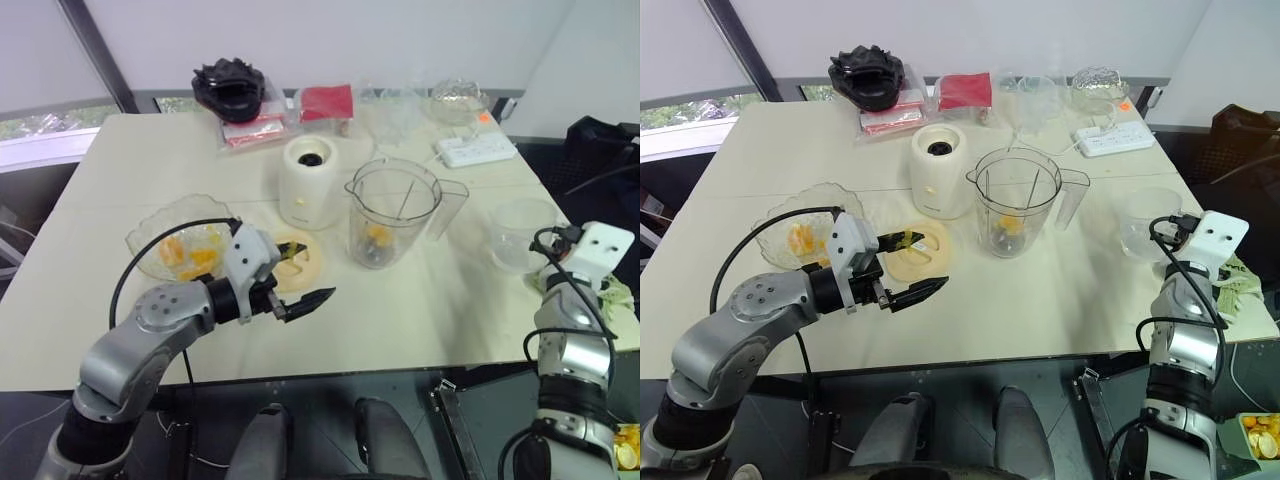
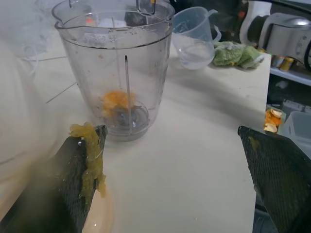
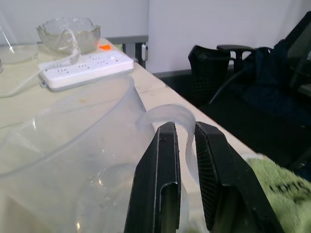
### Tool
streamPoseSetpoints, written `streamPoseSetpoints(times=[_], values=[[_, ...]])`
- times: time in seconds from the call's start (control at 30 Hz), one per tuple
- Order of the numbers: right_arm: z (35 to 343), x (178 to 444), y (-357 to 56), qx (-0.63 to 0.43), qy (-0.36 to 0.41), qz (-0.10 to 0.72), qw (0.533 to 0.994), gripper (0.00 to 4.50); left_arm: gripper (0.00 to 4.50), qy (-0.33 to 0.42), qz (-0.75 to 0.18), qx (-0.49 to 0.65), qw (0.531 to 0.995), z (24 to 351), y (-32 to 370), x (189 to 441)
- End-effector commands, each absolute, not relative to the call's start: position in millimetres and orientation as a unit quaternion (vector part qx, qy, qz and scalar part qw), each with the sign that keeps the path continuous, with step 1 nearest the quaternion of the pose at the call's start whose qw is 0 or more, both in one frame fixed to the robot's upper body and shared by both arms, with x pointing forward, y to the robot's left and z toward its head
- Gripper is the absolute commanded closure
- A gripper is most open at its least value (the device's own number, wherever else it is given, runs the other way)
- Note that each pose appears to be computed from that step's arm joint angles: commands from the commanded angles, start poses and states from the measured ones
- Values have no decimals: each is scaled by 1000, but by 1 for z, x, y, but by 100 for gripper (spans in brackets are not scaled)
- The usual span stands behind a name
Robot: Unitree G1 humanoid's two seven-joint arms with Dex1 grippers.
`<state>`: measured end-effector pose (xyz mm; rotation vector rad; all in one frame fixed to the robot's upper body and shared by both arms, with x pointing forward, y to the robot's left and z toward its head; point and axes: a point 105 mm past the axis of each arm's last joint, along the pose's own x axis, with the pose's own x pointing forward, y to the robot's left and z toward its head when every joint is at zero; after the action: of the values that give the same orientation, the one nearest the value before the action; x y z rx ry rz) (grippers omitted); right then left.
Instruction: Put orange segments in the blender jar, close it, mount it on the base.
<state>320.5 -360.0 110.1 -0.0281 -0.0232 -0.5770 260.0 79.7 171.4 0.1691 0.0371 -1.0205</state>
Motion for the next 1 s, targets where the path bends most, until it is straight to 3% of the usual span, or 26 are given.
streamPoseSetpoints(times=[0.03, 0.33, 0.43, 0.63, 1.0], values=[[105, 307, -365, 4, -4, -304, 953, 393, 0, -17, -460, 46, 887, 191, 77, 263], [88, 300, -387, 44, 29, -357, 933, 393, 0, 2, -470, 89, 878, 183, 83, 261], [89, 303, -389, 42, 29, -355, 934, 311, 0, 4, -472, 92, 877, 182, 82, 261], [92, 306, -391, 39, 27, -356, 933, 12, 0, 3, -476, 89, 875, 182, 77, 259], [100, 301, -400, -4, 16, -364, 931, 5, 0, 6, -478, 91, 874, 177, 80, 258]])
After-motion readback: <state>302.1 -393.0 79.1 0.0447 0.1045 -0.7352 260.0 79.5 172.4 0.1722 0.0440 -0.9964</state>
